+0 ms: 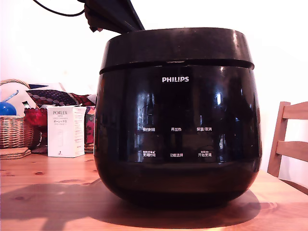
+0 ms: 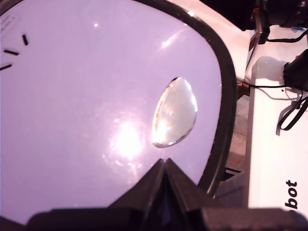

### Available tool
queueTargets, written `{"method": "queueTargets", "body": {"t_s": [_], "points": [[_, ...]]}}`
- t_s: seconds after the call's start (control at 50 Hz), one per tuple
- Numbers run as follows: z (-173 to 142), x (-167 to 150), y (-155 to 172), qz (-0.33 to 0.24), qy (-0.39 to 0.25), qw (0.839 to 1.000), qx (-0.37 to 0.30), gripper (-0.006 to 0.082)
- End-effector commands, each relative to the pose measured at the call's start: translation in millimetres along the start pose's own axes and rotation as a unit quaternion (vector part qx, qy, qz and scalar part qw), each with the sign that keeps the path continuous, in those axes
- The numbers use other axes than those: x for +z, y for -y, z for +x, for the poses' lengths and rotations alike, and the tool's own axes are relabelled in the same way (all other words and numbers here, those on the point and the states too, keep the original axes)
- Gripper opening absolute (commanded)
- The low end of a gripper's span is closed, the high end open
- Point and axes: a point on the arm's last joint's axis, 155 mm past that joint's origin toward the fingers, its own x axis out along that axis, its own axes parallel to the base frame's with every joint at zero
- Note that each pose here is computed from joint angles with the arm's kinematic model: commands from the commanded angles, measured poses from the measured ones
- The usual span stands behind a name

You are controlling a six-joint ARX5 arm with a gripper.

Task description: Close the rice cooker by pressing the lid down with medium force

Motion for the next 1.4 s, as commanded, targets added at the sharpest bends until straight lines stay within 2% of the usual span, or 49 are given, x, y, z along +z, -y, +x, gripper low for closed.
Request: {"method": "queueTargets", "body": {"t_s": [0.0, 0.22, 0.72, 1.0, 1.38], "points": [[16, -22, 1, -0.017, -0.024, 1.0, -0.01, -0.0021], [23, -34, 6, -0.015, -0.013, 1.0, -0.018, -0.0021], [21, -33, -10, 0.022, 0.083, 0.996, 0.016, -0.0021], [28, -31, -4, 0.049, 0.133, 0.99, -0.017, -0.0021], [34, -45, 2, 0.065, 0.159, 0.984, -0.042, -0.0021]]}}
